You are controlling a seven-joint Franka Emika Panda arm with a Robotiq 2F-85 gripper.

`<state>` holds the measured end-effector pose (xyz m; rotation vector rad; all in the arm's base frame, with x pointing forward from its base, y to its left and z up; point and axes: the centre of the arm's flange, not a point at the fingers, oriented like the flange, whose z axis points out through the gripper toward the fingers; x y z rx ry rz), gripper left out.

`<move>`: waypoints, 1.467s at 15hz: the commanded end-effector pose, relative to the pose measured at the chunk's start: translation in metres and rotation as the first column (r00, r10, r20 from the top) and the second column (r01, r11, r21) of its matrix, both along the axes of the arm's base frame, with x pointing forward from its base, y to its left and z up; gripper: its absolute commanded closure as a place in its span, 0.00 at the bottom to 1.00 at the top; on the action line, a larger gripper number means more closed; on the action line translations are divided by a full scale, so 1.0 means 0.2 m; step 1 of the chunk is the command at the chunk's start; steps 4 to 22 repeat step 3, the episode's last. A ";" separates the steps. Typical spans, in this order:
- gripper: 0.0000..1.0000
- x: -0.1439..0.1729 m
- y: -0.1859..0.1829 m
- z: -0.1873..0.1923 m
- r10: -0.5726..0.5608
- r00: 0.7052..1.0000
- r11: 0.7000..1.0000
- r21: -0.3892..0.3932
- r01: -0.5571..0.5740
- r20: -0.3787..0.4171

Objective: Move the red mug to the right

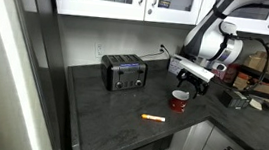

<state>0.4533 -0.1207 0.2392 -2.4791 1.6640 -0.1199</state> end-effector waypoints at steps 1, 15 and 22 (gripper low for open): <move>0.00 -0.05 0.12 0.16 0.054 0.996 0.999 0.008 -0.054 -0.065; 0.00 -0.03 0.17 0.20 0.090 0.993 0.996 0.009 -0.090 -0.073; 0.00 -0.03 0.17 0.20 0.090 0.993 0.996 0.009 -0.090 -0.073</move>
